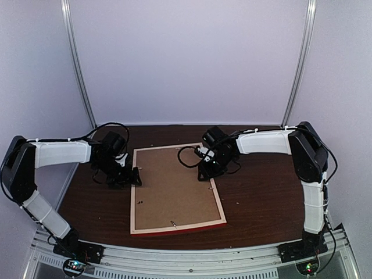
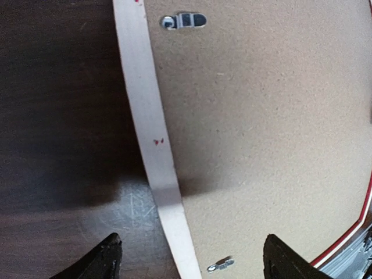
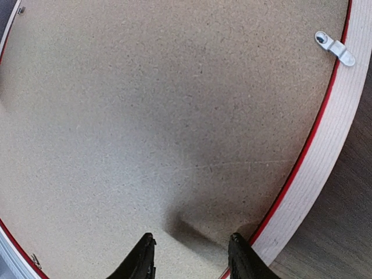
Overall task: Put the photo into the frame
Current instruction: Press the fastener onto the backboard.
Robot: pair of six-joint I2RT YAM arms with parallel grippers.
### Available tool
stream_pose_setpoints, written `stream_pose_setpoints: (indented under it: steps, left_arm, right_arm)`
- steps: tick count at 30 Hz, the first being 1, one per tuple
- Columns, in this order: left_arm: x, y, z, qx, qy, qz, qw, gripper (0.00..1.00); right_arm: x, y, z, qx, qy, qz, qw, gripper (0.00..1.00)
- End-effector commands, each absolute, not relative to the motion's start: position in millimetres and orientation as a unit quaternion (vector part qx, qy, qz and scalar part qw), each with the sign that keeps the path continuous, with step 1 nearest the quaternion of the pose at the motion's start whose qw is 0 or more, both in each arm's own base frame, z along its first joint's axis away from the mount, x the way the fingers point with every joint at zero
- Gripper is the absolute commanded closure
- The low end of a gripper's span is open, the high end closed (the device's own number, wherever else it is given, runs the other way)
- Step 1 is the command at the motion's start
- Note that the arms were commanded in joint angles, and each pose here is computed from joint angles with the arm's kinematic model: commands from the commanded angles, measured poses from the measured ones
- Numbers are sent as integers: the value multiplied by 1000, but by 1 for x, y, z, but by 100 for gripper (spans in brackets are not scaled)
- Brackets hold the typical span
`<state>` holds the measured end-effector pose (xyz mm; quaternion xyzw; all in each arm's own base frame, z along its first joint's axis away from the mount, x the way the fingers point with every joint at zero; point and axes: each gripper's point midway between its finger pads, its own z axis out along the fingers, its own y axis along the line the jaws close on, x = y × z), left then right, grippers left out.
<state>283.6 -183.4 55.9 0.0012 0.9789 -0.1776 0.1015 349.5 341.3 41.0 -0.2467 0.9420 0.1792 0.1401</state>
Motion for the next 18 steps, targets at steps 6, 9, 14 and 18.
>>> stream_pose_setpoints:
  steps: [6,9,14,18]
  left_arm:
    - [301,-167,69,14,980,-139,140,15]
    - [307,-169,70,17,978,-148,149,15]
    - [318,-174,74,24,971,-173,160,15]
    - [322,-179,71,30,968,-195,153,15]
  right_arm:
    - [345,306,7,-226,961,129,94,56]
    - [345,314,20,-232,955,155,104,55]
    - [350,326,50,-237,943,189,137,54]
    - [355,327,79,-232,936,200,172,52]
